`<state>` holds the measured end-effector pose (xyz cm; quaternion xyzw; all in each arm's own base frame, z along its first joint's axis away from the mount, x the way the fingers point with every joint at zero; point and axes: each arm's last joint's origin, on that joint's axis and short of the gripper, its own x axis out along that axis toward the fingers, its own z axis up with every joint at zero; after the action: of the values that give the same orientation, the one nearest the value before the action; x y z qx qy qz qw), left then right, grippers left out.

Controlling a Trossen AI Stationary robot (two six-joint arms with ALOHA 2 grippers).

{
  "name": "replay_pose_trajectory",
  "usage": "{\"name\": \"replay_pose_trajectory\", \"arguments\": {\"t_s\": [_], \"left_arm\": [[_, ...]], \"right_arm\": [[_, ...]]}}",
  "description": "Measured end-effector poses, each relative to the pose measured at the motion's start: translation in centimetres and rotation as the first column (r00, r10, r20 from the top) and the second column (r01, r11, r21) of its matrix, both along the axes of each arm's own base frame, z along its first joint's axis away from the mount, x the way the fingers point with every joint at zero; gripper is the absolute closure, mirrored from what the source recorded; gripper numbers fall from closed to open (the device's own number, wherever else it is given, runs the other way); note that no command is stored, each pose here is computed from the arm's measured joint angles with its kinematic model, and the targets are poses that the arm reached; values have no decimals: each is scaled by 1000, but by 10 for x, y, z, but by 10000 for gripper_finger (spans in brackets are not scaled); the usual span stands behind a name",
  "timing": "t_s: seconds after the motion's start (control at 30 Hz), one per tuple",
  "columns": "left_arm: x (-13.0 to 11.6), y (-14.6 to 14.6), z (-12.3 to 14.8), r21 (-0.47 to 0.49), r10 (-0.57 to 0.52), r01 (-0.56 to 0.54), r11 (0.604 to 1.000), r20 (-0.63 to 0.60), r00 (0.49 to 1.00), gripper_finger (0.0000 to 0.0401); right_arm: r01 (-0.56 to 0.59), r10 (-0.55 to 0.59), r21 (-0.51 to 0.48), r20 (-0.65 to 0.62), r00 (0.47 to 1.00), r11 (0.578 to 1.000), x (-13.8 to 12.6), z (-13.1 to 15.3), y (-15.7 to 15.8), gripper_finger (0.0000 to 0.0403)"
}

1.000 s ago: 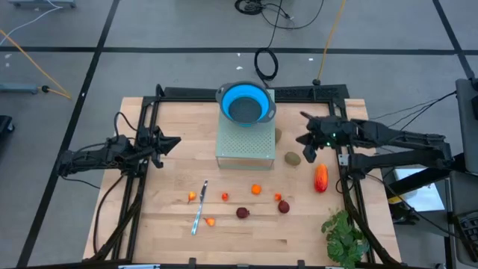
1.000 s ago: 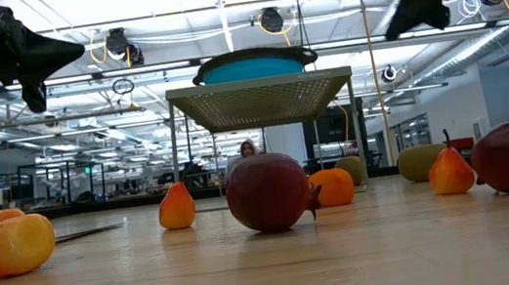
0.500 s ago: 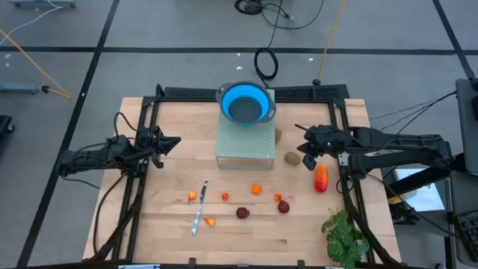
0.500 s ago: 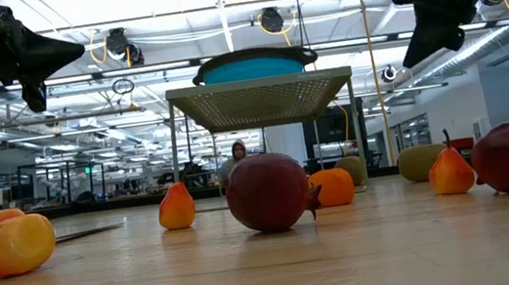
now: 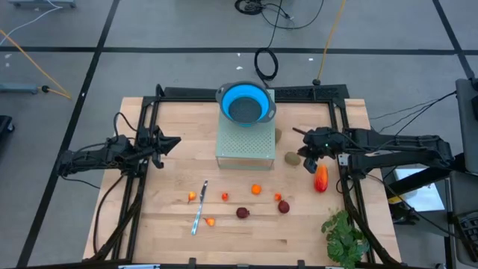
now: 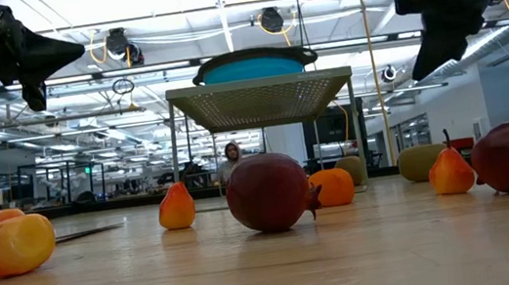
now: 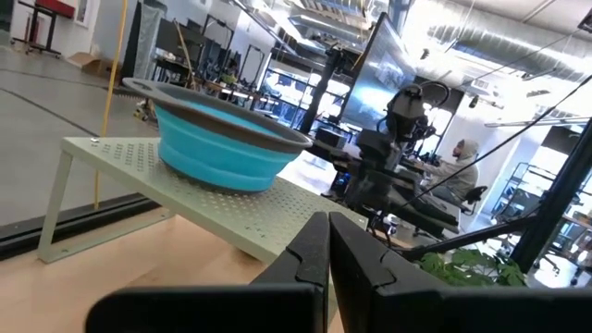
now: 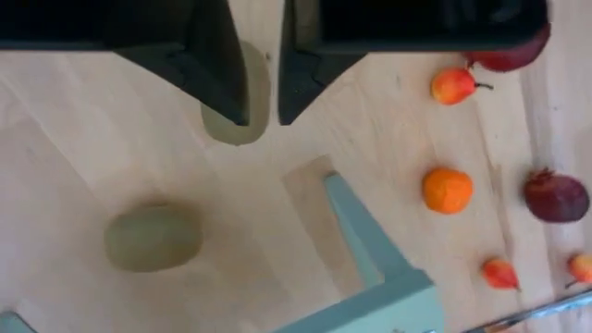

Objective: Pick & Place Fruit
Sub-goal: Put the bottom kiwi into the blue strainer bowl on the shelf

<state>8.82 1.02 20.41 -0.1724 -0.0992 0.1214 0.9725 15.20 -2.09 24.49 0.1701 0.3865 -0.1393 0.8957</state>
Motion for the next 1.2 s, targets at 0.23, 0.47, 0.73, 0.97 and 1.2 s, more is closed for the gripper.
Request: {"name": "replay_pose_trajectory", "arguments": {"t_s": [0.23,0.47,0.73,0.97,1.2], "left_arm": [[0,0,0,0,0,0,1000,0,1000,391],[0,0,0,0,0,0,1000,0,1000,391],[0,0,0,-1,0,0,1000,0,1000,391],[0,0,0,-2,0,0,1000,0,1000,391],[0,0,0,-1,0,0,1000,0,1000,391]], "right_arm": [[-68,68,-13,-3,998,998,0,0,1,246],[-91,90,-26,-35,995,996,4,-4,1,152],[-113,110,-26,-109,988,993,14,-14,-1,78],[-176,161,-51,-217,963,983,25,-29,-3,62],[-204,175,-62,-311,934,977,36,-45,-5,63]]}}
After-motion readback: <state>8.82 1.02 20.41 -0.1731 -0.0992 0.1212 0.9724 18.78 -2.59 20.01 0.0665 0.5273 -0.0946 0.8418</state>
